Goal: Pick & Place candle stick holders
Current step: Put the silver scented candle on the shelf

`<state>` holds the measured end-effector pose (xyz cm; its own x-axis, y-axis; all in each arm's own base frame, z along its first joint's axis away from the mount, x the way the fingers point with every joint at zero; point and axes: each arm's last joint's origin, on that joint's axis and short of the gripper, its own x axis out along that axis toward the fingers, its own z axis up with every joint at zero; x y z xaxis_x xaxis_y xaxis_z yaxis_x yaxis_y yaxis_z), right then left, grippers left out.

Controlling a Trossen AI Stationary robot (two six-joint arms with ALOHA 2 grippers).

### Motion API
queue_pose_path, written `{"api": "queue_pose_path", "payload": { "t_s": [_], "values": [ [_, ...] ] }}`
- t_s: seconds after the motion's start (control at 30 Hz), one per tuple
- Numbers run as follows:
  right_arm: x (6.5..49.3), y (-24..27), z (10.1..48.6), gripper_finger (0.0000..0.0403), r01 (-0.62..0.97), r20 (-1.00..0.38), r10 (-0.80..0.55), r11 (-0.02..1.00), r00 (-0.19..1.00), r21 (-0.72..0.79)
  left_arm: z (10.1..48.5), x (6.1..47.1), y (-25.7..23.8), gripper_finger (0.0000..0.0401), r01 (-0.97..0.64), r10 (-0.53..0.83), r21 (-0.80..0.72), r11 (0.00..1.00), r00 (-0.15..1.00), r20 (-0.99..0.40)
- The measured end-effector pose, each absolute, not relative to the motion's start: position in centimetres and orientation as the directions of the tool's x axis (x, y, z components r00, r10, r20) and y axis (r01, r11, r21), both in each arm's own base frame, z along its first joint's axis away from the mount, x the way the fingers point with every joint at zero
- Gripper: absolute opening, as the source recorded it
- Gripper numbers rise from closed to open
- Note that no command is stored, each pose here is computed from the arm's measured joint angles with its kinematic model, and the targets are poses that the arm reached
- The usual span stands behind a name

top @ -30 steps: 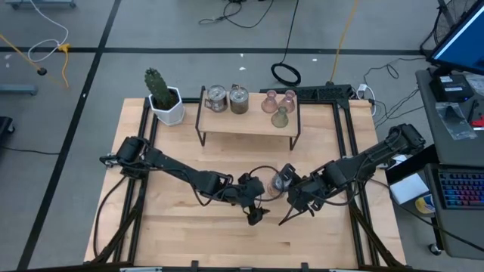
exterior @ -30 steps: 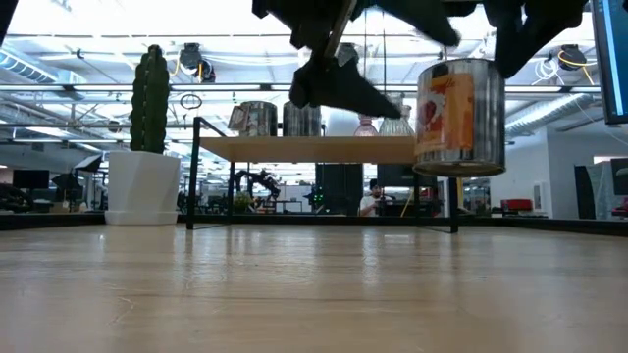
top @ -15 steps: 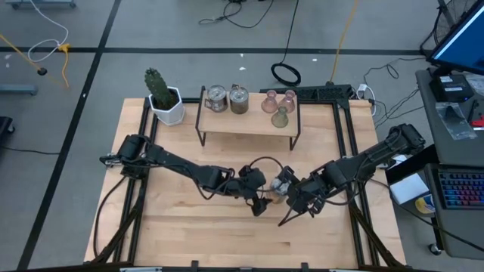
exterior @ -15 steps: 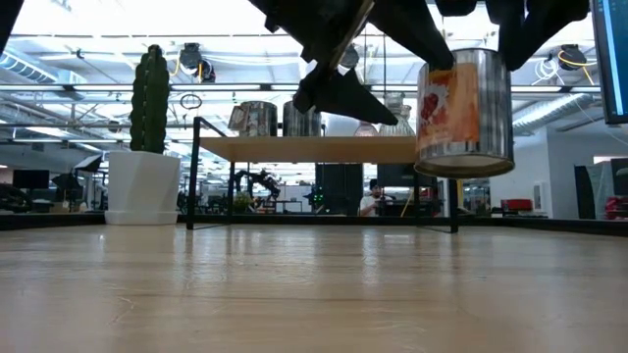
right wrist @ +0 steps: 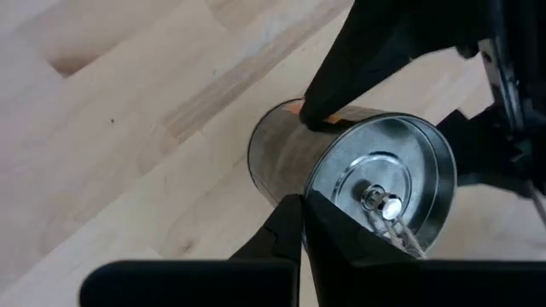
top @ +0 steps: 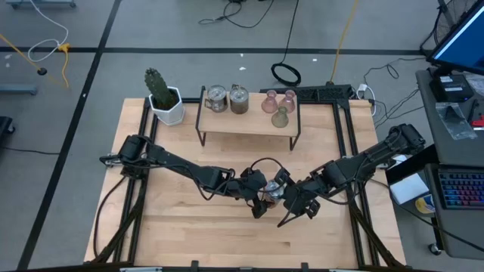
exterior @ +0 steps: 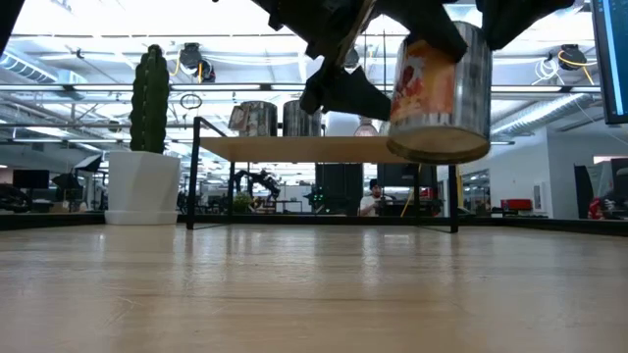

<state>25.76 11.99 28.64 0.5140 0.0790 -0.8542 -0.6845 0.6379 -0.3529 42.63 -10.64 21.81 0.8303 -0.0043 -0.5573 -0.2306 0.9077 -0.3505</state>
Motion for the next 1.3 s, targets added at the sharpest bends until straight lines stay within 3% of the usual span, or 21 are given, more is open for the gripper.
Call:
{"api": "queue_pose_path", "payload": {
  "t_s": [0.6,0.77,1.3],
  "values": [
    [26.56,11.93,29.03,0.0000,-0.643,-0.811,0.101,0.668,0.577,-0.374,21.11,43.63,-10.40,0.0392,-0.216,0.007,-0.363,0.906,0.867,-0.498],
    [26.59,11.94,29.06,0.0000,-0.641,-0.808,0.103,0.670,0.580,-0.374,21.13,43.63,-10.42,0.0361,-0.228,0.015,-0.373,0.899,0.868,-0.496],
    [26.60,11.88,29.09,0.0005,-0.616,-0.805,0.084,0.692,0.587,-0.377,21.09,43.52,-10.62,0.0360,-0.272,0.044,-0.396,0.877,0.866,-0.498]
  ]
}}
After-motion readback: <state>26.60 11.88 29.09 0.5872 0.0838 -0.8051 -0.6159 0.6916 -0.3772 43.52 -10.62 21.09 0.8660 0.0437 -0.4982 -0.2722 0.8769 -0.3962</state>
